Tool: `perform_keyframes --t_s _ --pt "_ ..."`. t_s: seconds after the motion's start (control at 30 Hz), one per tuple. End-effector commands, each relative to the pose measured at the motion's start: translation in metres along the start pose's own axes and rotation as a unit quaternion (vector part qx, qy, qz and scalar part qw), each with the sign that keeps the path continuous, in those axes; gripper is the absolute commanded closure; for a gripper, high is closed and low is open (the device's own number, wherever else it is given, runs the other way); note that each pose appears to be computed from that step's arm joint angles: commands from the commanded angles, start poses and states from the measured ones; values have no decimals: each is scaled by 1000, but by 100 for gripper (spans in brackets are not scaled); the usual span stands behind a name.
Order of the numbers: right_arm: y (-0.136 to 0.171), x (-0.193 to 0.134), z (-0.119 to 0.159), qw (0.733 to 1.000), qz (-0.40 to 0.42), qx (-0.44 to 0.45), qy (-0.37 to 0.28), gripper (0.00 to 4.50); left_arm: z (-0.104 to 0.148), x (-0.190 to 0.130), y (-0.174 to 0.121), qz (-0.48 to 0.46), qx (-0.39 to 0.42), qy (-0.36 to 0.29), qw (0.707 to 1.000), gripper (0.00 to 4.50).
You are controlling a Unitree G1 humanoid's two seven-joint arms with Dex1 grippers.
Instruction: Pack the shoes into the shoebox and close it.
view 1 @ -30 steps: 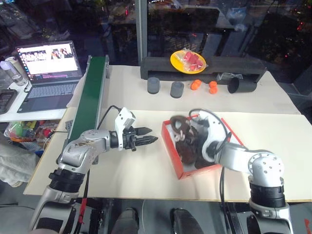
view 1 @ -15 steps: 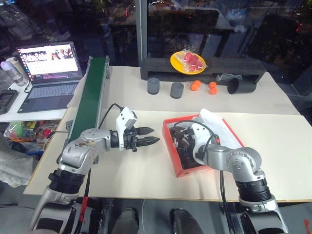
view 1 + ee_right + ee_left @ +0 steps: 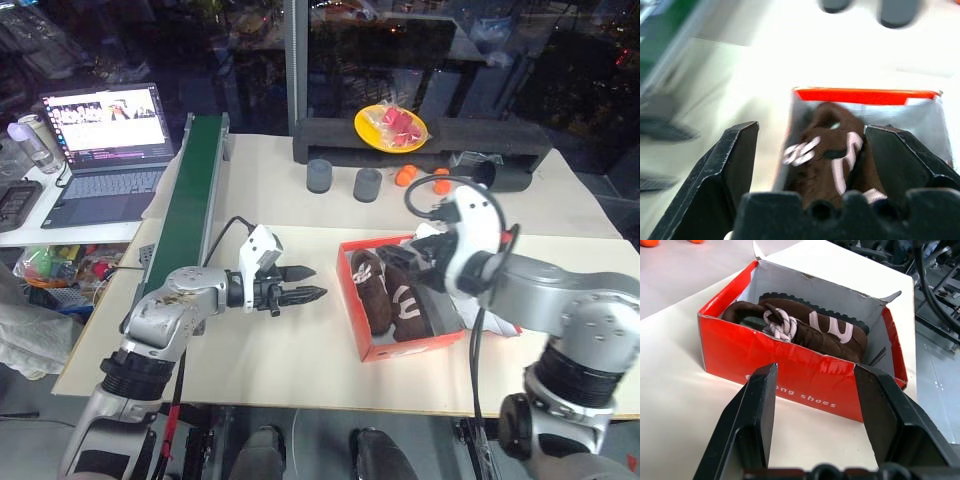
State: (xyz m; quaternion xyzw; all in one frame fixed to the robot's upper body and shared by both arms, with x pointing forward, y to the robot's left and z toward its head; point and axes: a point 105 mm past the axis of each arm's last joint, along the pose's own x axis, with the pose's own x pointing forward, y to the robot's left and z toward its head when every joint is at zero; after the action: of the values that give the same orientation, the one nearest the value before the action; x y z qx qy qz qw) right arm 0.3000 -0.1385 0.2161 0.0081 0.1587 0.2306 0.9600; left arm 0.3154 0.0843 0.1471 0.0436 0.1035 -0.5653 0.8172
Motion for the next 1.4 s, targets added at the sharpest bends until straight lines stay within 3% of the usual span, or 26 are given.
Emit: perform_keyframes --t_s 0.03,0.23,0.3,0.5,0.67,0.8,1.03,1.13,1.27,1.4 --pt "-25 -21 -13 998 -55 17 6 192 14 7 -10 -38 37 -16 998 191" --pt "-51 -48 -55 985 -159 46 56 398 14 12 -22 -79 77 -20 994 191" --pt "-58 -62 -68 975 -200 31 88 442 13 16 -24 -87 94 -21 992 191" --pt "-55 -96 -84 952 -253 -5 172 442 4 25 -32 -111 107 -10 988 191" --pt "-63 -90 -127 925 -296 41 233 442 3 33 -36 -127 106 -14 986 191" --pt "-81 -69 -138 902 -345 199 165 442 4 36 -35 -130 107 -15 986 191" --pt "-112 -65 -152 831 -419 345 122 442 2 38 -33 -130 101 -10 986 191" --pt "-115 -58 -157 798 -414 427 96 442 3 39 -32 -129 102 -9 986 191" --pt "-128 -47 -155 726 -400 559 22 442 5 41 -30 -127 104 -10 986 191" --pt "-137 -38 -142 707 -373 600 -27 442 6 41 -28 -125 106 -9 986 191"
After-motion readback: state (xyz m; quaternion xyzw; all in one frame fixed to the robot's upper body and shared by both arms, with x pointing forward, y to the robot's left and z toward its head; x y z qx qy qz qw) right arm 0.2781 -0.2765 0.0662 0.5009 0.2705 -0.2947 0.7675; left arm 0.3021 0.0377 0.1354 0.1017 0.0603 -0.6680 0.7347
